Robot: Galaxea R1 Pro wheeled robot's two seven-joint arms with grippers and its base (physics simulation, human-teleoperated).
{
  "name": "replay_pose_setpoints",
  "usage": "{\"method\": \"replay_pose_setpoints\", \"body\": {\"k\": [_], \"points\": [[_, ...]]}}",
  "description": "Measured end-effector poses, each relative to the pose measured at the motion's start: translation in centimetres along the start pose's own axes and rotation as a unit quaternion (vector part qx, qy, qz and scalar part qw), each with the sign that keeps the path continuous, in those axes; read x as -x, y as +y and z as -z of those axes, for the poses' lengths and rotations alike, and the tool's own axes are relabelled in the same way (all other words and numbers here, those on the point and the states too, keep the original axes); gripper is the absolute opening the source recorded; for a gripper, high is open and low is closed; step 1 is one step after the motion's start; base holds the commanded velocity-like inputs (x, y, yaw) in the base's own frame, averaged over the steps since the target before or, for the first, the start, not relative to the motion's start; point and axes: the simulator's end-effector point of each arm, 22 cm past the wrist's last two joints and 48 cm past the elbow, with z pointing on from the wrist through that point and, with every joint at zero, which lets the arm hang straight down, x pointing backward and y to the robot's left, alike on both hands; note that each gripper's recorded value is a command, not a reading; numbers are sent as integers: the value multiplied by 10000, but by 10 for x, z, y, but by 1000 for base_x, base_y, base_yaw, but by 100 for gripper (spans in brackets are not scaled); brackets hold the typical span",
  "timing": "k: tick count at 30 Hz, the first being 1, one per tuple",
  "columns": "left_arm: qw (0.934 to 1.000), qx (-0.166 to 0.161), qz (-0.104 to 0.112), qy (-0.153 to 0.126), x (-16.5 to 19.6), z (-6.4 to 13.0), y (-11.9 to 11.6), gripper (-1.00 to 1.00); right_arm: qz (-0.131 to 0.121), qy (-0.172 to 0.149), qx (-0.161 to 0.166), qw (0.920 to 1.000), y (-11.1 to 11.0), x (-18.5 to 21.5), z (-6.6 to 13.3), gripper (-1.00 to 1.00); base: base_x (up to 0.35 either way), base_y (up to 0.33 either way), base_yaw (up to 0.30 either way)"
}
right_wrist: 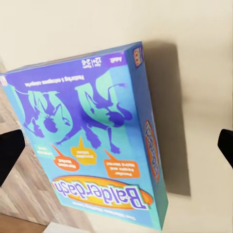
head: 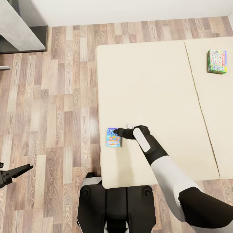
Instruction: Put all the toys in the child's room - the three board games (two on the bed and one on the table), the two jigsaw puzzles on the table, and the tennis ball on the table - inside the toy box on the table in the child's room.
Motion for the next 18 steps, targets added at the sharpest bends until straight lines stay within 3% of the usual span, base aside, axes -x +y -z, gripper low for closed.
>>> {"method": "replay_pose_setpoints", "body": {"k": [18], "points": [[10000, 4, 0, -6, 0, 0, 0, 100, -80, 9, 88, 9999, 4, -1, 0, 100, 0, 0, 0]]}}
